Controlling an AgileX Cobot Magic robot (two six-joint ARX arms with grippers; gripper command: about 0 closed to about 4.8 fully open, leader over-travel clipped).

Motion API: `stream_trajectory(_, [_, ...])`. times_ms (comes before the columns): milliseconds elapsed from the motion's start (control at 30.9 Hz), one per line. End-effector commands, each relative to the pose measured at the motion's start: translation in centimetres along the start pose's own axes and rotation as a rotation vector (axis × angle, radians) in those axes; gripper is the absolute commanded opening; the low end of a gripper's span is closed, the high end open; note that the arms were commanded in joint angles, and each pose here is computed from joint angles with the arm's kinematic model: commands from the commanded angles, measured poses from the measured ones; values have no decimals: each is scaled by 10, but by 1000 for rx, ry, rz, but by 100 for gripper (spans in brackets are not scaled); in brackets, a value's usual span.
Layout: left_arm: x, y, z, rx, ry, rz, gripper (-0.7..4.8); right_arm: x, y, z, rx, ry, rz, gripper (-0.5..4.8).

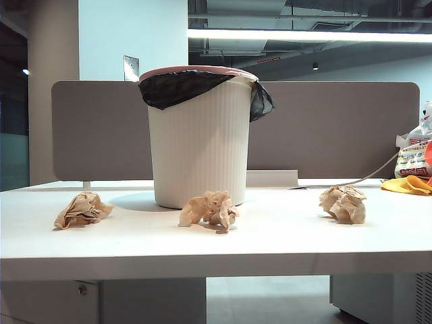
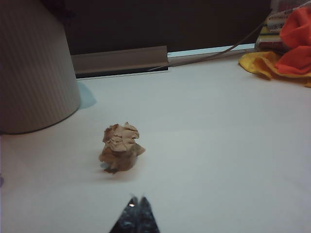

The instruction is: Pick up all the trash on the table and put it in the trash can.

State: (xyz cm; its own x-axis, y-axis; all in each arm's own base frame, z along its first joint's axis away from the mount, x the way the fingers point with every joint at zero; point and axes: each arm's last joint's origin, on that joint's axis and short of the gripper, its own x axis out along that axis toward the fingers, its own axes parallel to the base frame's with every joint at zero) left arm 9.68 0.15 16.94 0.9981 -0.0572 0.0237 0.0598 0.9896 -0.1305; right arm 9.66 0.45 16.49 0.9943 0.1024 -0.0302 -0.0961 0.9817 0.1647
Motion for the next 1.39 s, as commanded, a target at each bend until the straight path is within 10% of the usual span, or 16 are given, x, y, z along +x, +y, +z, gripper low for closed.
stream_trajectory(32, [-2,-2,15,-110,-88,-23,-5,-9,4,35,-58,-135,-77,-2])
stream_trajectory(517, [-8,-15,103,-71,-124,-18,-5,-23,21,127,-89,-172,-27,-3])
stream_trajectory(938, [44,-47,203,-85,-41,-213,-5,56,35,210,-85,-11,142,1])
stream_trajectory(1132, [68,-93,231,4,76,-415,-5,104,36,200,-73,135,157,242])
stream_trajectory(1391, [89,-139,222,75,206,-471,-5,154,58,152,-131,362,271,415])
